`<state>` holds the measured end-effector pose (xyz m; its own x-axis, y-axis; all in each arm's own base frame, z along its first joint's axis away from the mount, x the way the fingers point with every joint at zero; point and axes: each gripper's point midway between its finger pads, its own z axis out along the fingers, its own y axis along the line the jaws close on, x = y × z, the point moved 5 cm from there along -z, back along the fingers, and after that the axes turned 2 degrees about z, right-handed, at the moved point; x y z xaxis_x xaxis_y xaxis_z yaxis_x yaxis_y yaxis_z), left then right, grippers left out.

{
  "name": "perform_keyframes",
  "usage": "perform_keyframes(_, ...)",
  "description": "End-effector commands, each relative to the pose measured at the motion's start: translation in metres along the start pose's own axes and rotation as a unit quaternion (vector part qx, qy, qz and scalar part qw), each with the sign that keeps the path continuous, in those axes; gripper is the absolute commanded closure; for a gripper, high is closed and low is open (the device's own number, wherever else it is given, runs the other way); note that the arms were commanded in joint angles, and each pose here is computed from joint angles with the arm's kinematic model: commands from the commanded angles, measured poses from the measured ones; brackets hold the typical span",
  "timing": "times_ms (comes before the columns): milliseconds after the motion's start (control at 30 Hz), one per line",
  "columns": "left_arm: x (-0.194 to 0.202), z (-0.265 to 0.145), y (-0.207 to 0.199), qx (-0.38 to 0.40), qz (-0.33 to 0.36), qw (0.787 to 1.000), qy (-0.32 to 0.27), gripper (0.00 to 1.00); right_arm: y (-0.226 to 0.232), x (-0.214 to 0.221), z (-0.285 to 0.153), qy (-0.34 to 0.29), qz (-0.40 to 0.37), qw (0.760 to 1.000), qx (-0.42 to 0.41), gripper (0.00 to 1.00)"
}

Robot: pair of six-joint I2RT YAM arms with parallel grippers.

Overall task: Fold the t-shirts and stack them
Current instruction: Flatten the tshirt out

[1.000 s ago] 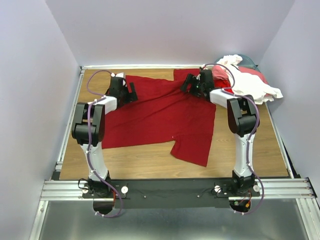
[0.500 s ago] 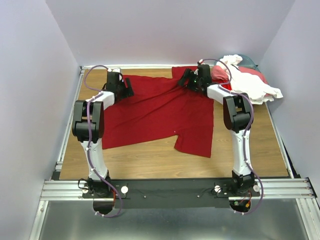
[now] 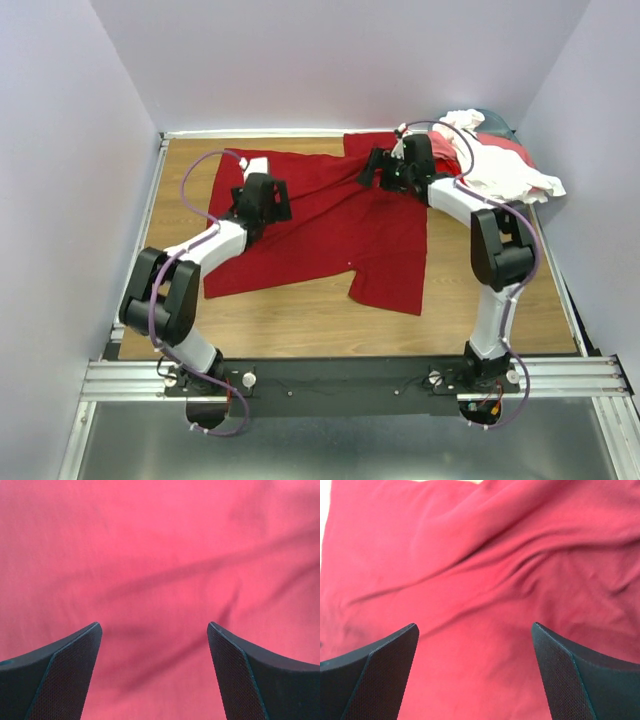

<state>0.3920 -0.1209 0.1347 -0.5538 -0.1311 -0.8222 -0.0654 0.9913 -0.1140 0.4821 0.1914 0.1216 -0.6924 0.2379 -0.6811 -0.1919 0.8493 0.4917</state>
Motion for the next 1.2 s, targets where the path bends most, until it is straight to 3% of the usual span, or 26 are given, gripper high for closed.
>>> perform_keyframes(0, 0.030, -0.016, 0.022, -0.040, -0.039, 0.998, 0.005, 0.06, 0.007, 0.027, -0.024, 0.023, -0.020, 1.000, 0.008, 0.00)
perform_keyframes(67, 0.053, -0.029, 0.028, -0.034, -0.056, 0.998, 0.021, 0.06, 0.004, 0.044, -0.030, 0.036, -0.019, 0.999, 0.018, 0.00)
perform_keyframes(200, 0.062, -0.040, 0.034, -0.032, -0.079, 0.996, 0.009, 0.06, -0.006, 0.066, -0.031, 0.057, -0.009, 0.998, 0.028, 0.00)
perform_keyframes(467, 0.075, -0.017, 0.027, 0.012, -0.083, 0.996, 0.044, 0.05, -0.015, 0.082, -0.018, 0.076, 0.001, 0.997, 0.029, 0.00)
perform_keyframes(1167, 0.047, 0.027, 0.039, 0.022, -0.078, 0.995, 0.063, 0.09, -0.018, 0.072, 0.013, 0.076, 0.031, 0.996, 0.023, 0.00)
